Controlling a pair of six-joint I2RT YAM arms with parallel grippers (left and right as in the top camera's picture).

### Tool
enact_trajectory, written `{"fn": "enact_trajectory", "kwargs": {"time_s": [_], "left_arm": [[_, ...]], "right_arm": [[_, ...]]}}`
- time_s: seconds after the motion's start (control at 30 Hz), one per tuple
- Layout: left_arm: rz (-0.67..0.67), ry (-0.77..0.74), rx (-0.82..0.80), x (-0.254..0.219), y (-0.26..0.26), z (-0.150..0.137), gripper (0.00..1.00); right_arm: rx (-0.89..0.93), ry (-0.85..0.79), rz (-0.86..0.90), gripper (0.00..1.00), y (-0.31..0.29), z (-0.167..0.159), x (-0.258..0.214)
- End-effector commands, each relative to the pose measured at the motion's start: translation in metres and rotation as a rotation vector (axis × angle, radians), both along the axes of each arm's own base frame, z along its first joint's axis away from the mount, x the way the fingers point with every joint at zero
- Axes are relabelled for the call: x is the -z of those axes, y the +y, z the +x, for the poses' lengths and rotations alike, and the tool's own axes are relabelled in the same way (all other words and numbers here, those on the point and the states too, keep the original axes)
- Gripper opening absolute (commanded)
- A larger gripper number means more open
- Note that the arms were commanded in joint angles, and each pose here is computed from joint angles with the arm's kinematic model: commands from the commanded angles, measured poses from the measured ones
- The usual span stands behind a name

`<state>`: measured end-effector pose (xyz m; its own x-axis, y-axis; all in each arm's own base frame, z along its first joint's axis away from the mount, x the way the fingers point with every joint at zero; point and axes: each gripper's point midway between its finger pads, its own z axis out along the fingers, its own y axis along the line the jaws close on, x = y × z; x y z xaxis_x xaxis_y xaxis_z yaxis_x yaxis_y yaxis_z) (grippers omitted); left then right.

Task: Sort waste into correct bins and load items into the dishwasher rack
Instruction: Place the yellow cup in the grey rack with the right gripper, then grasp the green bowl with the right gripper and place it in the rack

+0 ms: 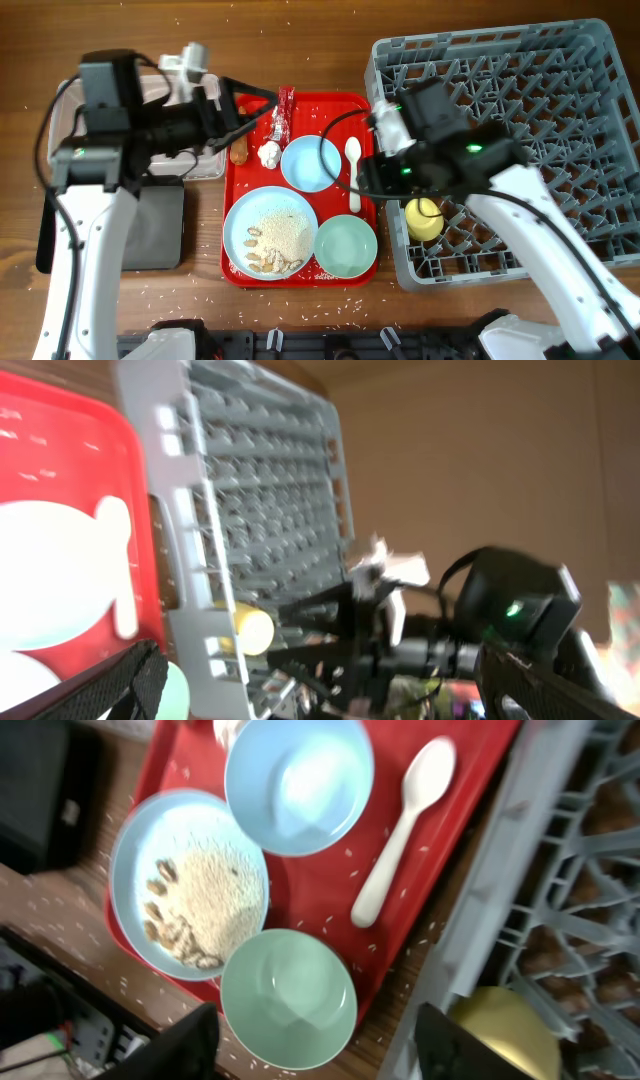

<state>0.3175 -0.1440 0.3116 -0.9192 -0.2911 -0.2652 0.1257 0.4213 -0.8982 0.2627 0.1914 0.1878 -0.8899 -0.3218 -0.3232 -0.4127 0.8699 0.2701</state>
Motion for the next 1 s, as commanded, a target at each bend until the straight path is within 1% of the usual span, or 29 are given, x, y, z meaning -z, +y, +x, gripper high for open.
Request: {"fn": "enact_trajectory", "kwargs": {"time_s": [0.0,0.03,0.07,0.1,0.13,0.17,0.2,0.27,0.33,0.4,0.43,0.47,0.53,0.6,0.67,0.73,0.8,0.87,0.9,0.93,0.97], "left_arm": [[0.125,-0.029,-0.196,-0.005,0.041,-0.004,1.00],[0.169,-0.017,-0.252,-0.001,0.051,-0.007,1.00],[0.226,0.003,-0.321,0.003,0.064,-0.011,1.00],[0.326,0.039,-0.446,0.011,0.087,-0.020,1.00],[0.415,0.074,-0.568,0.017,0.110,-0.030,1.00],[0.493,0.096,-0.677,0.019,0.130,-0.042,1.00],[0.530,0.095,-0.730,0.017,0.140,-0.049,1.00],[0.566,0.071,-0.782,0.012,0.149,-0.058,1.00],[0.567,0.042,-0.800,0.005,0.151,-0.063,1.00],[0.565,0.037,-0.801,0.004,0.151,-0.063,1.00],[0.566,0.041,-0.800,0.005,0.151,-0.063,1.00],[0.567,0.043,-0.799,0.005,0.151,-0.063,1.00],[0.567,0.045,-0.799,0.006,0.151,-0.062,1.00],[0.568,0.046,-0.798,0.006,0.151,-0.062,1.00],[0.568,0.046,-0.798,0.006,0.151,-0.062,1.00],[0.568,0.046,-0.798,0.006,0.151,-0.062,1.00],[0.568,0.046,-0.798,0.006,0.151,-0.062,1.00],[0.567,0.046,-0.798,0.006,0.151,-0.062,1.00],[0.567,0.046,-0.799,0.006,0.151,-0.062,1.00],[0.568,0.046,-0.799,0.006,0.151,-0.062,1.00],[0.567,0.046,-0.798,0.006,0.151,-0.062,1.00]], "right_arm": [[0.045,0.079,-0.163,0.56,-0.007,0.001,0.045],[0.036,0.126,-0.177,0.52,-0.007,-0.004,0.058],[-0.040,0.201,-0.145,0.52,0.003,-0.016,0.071],[-0.135,0.253,-0.109,0.54,0.014,-0.028,0.082],[-0.150,0.275,-0.123,0.59,0.015,-0.032,0.091],[-0.163,0.294,-0.138,0.60,0.016,-0.037,0.099],[-0.173,0.302,-0.144,0.61,0.018,-0.040,0.104],[-0.194,0.303,-0.154,0.60,0.023,-0.044,0.115],[-0.200,0.280,-0.180,0.60,0.024,-0.043,0.129],[-0.128,0.216,-0.293,0.53,0.007,-0.029,0.152],[-0.124,0.203,-0.301,0.51,0.006,-0.026,0.160],[-0.129,0.208,-0.285,0.47,0.010,-0.026,0.164],[-0.132,0.221,-0.293,0.36,0.010,-0.027,0.171],[-0.133,0.229,-0.298,0.05,0.009,-0.028,0.174],[-0.121,0.209,-0.330,0.04,0.003,-0.023,0.164],[-0.106,0.172,-0.326,0.04,0.003,-0.012,0.137],[-0.076,0.076,-0.350,0.04,-0.004,0.003,0.099],[0.011,-0.022,-0.384,0.04,-0.015,0.017,0.068],[0.114,-0.104,-0.421,0.04,-0.028,0.029,0.047],[0.272,-0.203,-0.467,0.04,-0.049,0.042,0.024],[0.484,-0.334,-0.510,0.04,-0.081,0.054,-0.005]]}}
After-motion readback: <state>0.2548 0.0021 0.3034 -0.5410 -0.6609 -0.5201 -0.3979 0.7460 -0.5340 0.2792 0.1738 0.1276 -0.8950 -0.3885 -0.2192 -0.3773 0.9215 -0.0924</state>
